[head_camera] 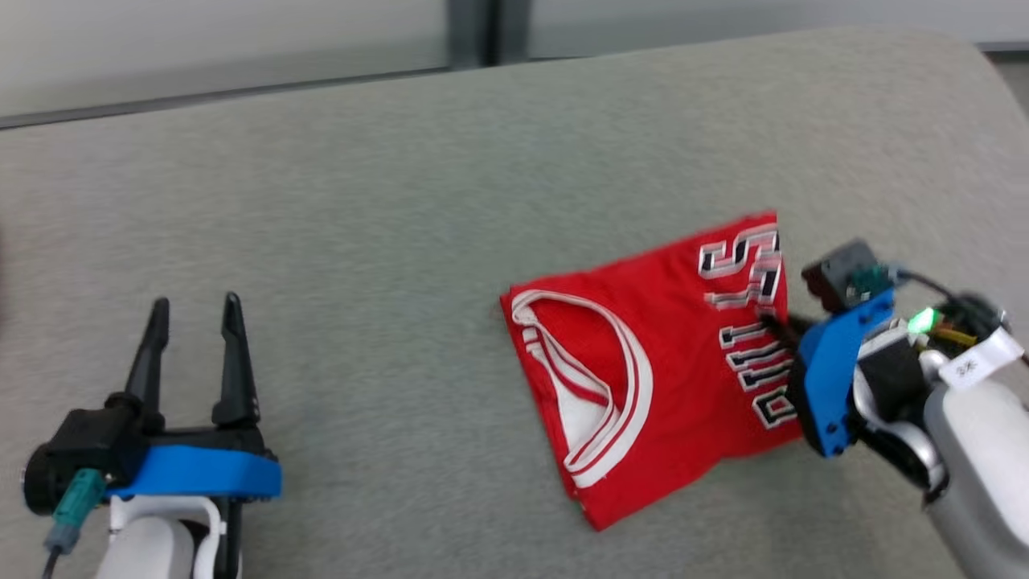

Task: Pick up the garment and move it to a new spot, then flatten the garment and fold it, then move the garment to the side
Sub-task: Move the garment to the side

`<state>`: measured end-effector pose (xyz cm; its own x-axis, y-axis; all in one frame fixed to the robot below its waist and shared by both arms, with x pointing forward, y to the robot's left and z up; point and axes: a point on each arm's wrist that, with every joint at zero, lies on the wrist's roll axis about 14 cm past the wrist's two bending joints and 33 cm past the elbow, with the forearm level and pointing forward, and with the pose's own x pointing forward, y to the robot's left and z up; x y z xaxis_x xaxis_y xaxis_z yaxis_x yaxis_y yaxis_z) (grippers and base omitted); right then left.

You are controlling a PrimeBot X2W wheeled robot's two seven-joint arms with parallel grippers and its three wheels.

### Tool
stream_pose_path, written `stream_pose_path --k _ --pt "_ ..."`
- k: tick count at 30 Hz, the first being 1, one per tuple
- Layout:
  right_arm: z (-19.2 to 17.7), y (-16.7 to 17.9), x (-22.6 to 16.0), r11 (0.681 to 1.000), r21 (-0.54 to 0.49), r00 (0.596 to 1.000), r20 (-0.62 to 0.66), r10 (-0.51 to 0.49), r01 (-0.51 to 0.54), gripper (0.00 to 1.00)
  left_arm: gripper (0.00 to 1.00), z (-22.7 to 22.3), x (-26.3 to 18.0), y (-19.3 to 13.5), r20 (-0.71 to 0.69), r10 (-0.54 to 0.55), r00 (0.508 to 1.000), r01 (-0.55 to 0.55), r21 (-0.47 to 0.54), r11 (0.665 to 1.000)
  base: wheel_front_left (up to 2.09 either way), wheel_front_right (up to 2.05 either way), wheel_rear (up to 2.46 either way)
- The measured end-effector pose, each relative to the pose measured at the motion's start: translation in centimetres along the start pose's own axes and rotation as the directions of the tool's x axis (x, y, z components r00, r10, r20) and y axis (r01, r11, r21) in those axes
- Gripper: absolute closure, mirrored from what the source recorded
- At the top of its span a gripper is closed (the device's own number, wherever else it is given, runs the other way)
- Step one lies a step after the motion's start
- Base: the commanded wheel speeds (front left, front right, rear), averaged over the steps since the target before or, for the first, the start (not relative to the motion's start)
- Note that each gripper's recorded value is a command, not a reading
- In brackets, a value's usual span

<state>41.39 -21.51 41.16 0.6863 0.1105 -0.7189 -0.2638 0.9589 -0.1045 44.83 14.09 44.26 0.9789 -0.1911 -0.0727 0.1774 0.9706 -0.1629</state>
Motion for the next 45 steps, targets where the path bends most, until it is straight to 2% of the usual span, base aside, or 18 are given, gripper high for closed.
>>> stream_pose_path --k 4,8,15,19,23,29,30,31,32,33,34,41,45 --pt "1.1 -5.2 -1.6 0.99 -0.094 0.995 0.015 -0.104 0.105 1.0 0.0 -0.9 3.6 -2.7 0.008 -0.089 0.996 0.089 0.003 0.996 0.0 0.0 0.0" --pt "1.4 -10.7 -3.3 0.961 -0.156 0.973 0.025 -0.228 0.229 1.0 0.0 -2.1 6.4 -6.3 0.014 -0.191 0.981 0.191 0.0 0.982 0.0 0.0 0.0" --pt "0.0 -18.9 -6.3 0.895 -0.172 0.909 0.012 -0.416 0.412 1.0 0.0 -3.5 9.1 -10.2 -0.003 -0.318 0.948 0.318 0.015 0.948 0.0 0.0 0.0" --pt "-0.3 -21.6 -6.9 0.866 -0.162 0.879 0.022 -0.476 0.473 1.0 0.0 -3.6 9.9 -10.6 -0.008 -0.342 0.94 0.342 0.026 0.939 0.0 0.0 0.0" --pt "-1.0 -23.2 -6.8 0.851 -0.134 0.86 0.018 -0.51 0.508 1.0 0.0 -3.8 10.1 -10.3 -0.022 -0.349 0.937 0.349 0.04 0.936 0.0 0.0 0.0" --pt "-0.7 -23.0 -4.9 0.86 -0.104 0.866 0.041 -0.498 0.499 1.0 0.0 -3.7 10.0 -9.3 -0.036 -0.332 0.943 0.334 0.054 0.941 0.0 0.0 0.0" --pt "-0.8 -23.2 -4.8 0.859 -0.091 0.864 0.039 -0.503 0.504 0.6 0.0 -3.6 9.9 -9.1 -0.037 -0.326 0.945 0.328 0.056 0.943 0.0 0.0 0.0" --pt "-0.9 -23.2 -4.6 0.859 -0.087 0.864 0.034 -0.503 0.504 0.53 0.0 -3.5 9.8 -8.8 -0.037 -0.321 0.947 0.322 0.056 0.945 0.0 0.0 0.0" --pt "-1.1 -23.1 -4.5 0.86 -0.076 0.863 0.027 -0.504 0.505 0.53 0.0 -3.3 9.6 -8.7 -0.036 -0.315 0.948 0.317 0.055 0.947 0.0 0.0 0.0" --pt "-1.3 -23.1 -4.5 0.86 -0.066 0.862 0.023 -0.506 0.507 0.3 0.0 -3.1 9.5 -8.6 -0.034 -0.311 0.95 0.312 0.056 0.948 0.0 0.0 0.0" --pt "-1.4 -23.1 -4.5 0.859 -0.06 0.861 0.017 -0.508 0.508 0.0 0.0 -3.0 9.2 -8.4 -0.032 -0.307 0.951 0.309 0.059 0.949 0.0 0.0 0.0" --pt "-2.3 -22.4 -5.7 0.859 0.038 0.859 0.004 -0.512 0.511 0.0 0.0 -1.2 6.9 -8.2 -0.013 -0.278 0.961 0.278 0.05 0.959 0.0 0.0 0.0" --pt "-0.2 -20.4 -6.7 0.875 0.104 0.867 0.125 -0.482 0.472 0.0 0.0 1.2 4.6 -7.8 0.033 -0.243 0.97 0.241 0.05 0.969 0.0 0.0 0.0"
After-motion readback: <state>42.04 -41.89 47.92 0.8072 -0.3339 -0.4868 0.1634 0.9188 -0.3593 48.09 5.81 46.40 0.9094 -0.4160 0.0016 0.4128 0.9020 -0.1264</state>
